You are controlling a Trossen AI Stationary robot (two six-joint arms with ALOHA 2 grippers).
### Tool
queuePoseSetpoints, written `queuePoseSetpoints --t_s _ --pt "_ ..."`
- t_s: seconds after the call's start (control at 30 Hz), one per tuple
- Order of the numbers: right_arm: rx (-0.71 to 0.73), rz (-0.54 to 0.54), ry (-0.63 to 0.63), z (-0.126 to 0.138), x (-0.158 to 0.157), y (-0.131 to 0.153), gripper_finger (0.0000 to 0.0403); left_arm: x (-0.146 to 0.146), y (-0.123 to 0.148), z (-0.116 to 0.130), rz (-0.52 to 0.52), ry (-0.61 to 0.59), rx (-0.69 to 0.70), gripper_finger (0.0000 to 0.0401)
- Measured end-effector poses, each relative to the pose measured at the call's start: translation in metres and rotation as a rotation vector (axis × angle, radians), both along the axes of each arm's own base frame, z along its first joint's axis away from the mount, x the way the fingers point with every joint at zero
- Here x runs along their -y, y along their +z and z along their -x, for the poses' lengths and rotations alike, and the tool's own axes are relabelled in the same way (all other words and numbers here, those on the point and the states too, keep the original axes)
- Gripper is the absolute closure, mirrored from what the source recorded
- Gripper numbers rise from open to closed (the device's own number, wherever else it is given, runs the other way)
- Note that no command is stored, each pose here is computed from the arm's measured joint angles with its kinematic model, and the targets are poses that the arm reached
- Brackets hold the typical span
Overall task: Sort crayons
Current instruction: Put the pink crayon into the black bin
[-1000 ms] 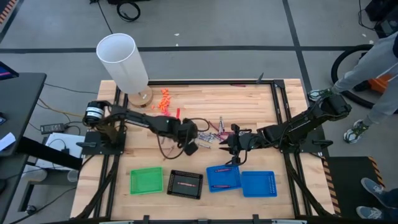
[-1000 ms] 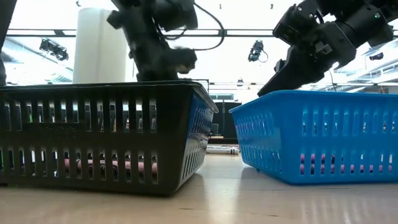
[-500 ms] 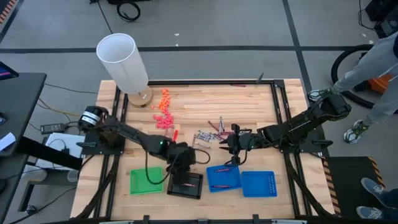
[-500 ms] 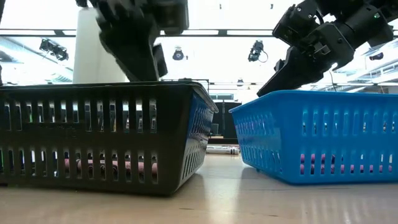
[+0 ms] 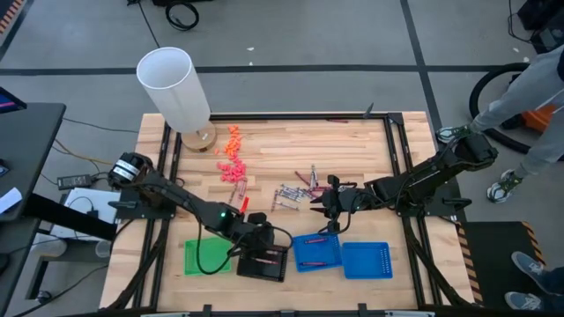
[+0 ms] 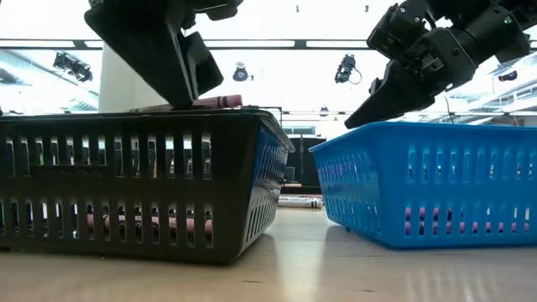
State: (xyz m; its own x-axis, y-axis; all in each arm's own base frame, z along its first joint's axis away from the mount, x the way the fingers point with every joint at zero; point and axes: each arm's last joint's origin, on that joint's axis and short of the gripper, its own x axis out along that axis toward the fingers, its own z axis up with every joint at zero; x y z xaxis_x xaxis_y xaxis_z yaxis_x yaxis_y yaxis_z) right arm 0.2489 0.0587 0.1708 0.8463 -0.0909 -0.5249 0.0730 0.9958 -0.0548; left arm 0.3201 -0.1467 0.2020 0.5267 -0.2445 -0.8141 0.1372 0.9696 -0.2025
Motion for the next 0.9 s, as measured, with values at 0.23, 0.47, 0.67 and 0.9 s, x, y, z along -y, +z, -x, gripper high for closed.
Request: queuePoseSetpoints --t_s 0.23,0.47,0.67,0.9 --pt "0.001 0.000 0.000 0.000 0.000 0.000 0.0298 -0.002 0.000 -0.001 -0.002 0.012 0.001 0.0282" --pt "0.015 -0.004 0.000 -0.001 0.000 0.001 0.0298 -0.027 -0.001 -0.008 -0.099 0.300 0.019 0.0282" --pt "0.018 -0.005 0.000 -0.001 0.000 0.001 0.0298 -0.043 -0.010 -0.018 -0.154 0.506 0.057 0.0285" --pt "0.027 -0.008 0.000 -0.001 0.000 0.002 0.0298 -0.055 -0.044 -0.030 -0.194 0.714 0.029 0.0285"
